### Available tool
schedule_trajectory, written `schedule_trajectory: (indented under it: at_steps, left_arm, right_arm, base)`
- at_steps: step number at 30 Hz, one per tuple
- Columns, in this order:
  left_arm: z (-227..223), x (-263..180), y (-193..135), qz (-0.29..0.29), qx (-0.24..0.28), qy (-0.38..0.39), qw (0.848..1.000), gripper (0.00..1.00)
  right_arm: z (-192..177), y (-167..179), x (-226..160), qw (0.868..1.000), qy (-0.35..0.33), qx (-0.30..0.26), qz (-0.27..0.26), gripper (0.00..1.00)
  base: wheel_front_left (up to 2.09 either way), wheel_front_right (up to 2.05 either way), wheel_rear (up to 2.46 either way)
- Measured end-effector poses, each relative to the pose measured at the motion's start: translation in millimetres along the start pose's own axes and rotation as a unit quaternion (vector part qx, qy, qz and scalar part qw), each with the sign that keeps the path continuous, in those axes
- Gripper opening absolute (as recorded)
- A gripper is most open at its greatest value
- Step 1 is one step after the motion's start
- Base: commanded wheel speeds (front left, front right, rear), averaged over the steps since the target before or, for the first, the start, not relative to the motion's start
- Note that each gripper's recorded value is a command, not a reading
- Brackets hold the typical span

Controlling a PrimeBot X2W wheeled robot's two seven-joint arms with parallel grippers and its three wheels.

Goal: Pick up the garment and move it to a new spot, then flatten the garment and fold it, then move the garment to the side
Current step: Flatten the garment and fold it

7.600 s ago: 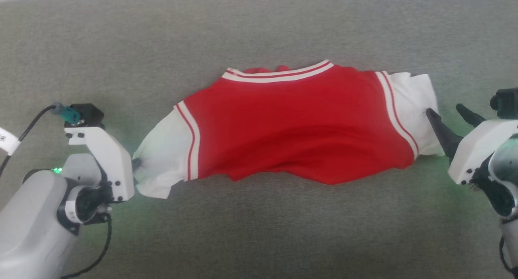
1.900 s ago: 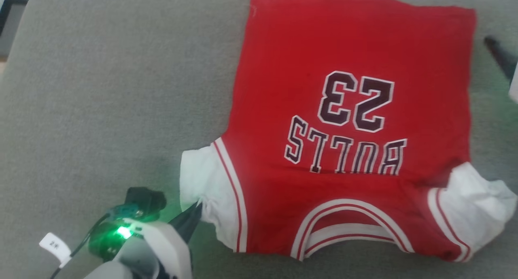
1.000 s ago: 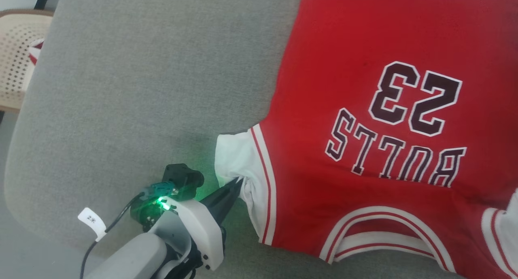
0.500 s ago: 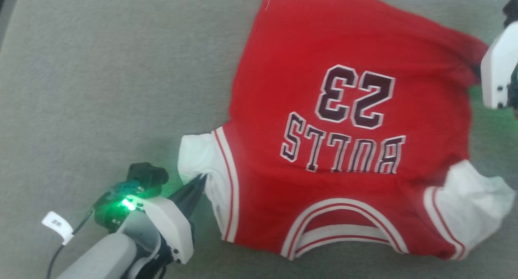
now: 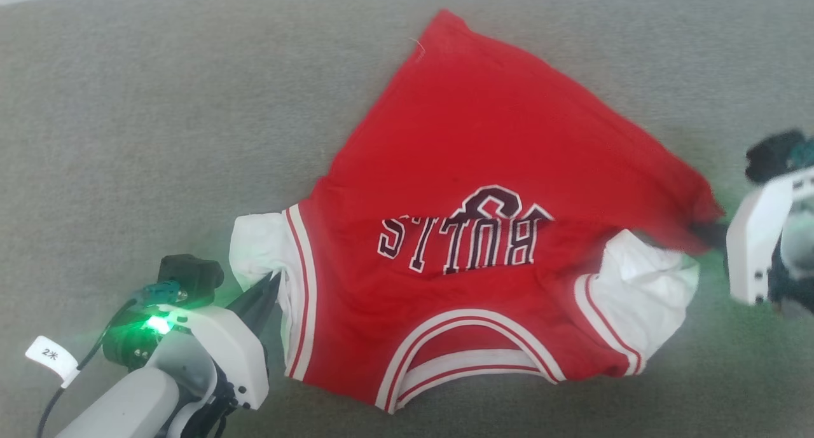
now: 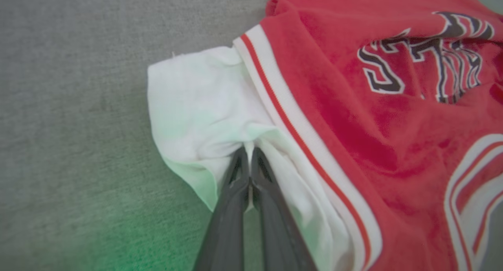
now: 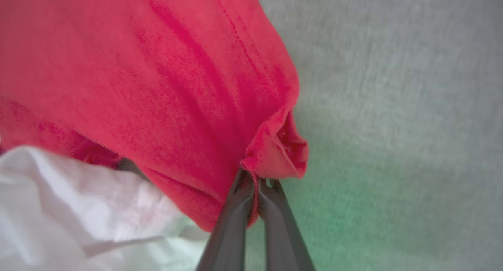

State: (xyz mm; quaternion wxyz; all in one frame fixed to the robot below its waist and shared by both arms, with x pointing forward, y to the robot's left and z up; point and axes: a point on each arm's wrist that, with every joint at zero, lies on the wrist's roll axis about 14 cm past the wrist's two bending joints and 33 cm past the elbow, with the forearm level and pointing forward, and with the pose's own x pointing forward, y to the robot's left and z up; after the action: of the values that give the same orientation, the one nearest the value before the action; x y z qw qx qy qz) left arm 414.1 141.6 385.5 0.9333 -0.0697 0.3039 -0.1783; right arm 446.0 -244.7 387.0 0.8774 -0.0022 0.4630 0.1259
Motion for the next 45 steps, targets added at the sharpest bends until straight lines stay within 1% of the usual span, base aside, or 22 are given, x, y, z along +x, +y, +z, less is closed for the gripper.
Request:
schedule_trajectory:
  at_steps: [5,10,12,13,16,20,24,29,31,32,34,36,37,38,42,45]
  left_arm:
    - [3,5,-6,-0.013,0.008,0.003,1.000,0.00]
    - [3,8,-9,-0.019,0.011,0.005,1.000,0.00]
    - [2,8,-9,-0.020,0.010,0.007,1.000,0.00]
    - [2,9,-9,-0.020,0.011,0.007,1.000,0.00]
    - [2,9,-9,-0.021,0.012,0.008,1.000,0.00]
    - [3,7,-9,-0.022,0.011,0.007,1.000,0.00]
    - [3,4,-10,-0.022,0.011,0.005,1.000,0.00]
    - [1,0,-13,-0.024,0.006,0.004,1.000,0.00]
    - [0,-2,-12,-0.021,0.004,0.004,1.000,0.00]
    - [0,-2,-12,-0.021,0.004,0.004,1.000,0.00]
    - [0,-4,-11,-0.020,0.003,0.002,1.000,0.00]
    - [0,-5,-10,-0.017,0.001,0.000,1.000,0.00]
    - [-1,-6,-10,-0.018,-0.002,-0.001,1.000,0.00]
    - [0,-7,-9,-0.016,-0.001,-0.002,1.000,0.00]
    - [-1,-8,-8,-0.015,-0.008,-0.003,1.000,0.00]
    - [-2,-8,-6,-0.012,-0.011,-0.003,1.000,0.00]
  right_arm:
    - [-46,0,-18,0.999,0.019,0.036,0.001,0.00]
    - [-71,5,-21,0.997,0.012,0.070,-0.005,0.00]
    - [-73,5,-20,0.997,0.000,0.075,-0.014,0.50]
    - [-75,6,-19,0.997,-0.002,0.075,-0.018,1.00]
    - [-77,11,-18,0.997,-0.004,0.081,-0.018,1.00]
    - [-72,18,-25,0.998,-0.006,0.069,-0.016,1.00]
    - [-58,21,-38,0.998,-0.023,0.056,-0.014,1.00]
    - [-11,28,-56,0.996,-0.083,0.016,-0.013,1.00]
    - [5,35,-59,0.995,-0.100,-0.002,-0.008,1.00]
    - [5,35,-59,0.995,-0.100,-0.002,-0.008,1.00]
    - [27,39,-60,0.992,-0.120,-0.025,-0.010,1.00]
    - [50,47,-57,0.989,-0.145,-0.040,-0.001,1.00]
    - [75,55,-52,0.983,-0.173,-0.058,0.004,1.00]
    - [86,59,-48,0.981,-0.184,-0.066,0.007,1.00]
    - [120,77,-23,0.974,-0.203,-0.094,0.023,1.00]
    - [140,86,0,0.972,-0.204,-0.114,0.027,1.00]
  base:
    - [0.00,0.00,0.00]
    - [0.00,0.00,0.00]
    - [0.00,0.00,0.00]
    - [0.00,0.00,0.00]
    - [0.00,0.00,0.00]
    - [0.00,0.00,0.00]
    - [0.00,0.00,0.00]
    - [0.00,0.00,0.00]
    - [0.00,0.00,0.00]
    - [0.00,0.00,0.00]
    - [0.00,0.00,0.00]
    - [0.00,0.00,0.00]
    - [0.00,0.00,0.00]
    - [0.00,0.00,0.00]
    - [0.00,0.00,0.00]
    - [0.00,0.00,0.00]
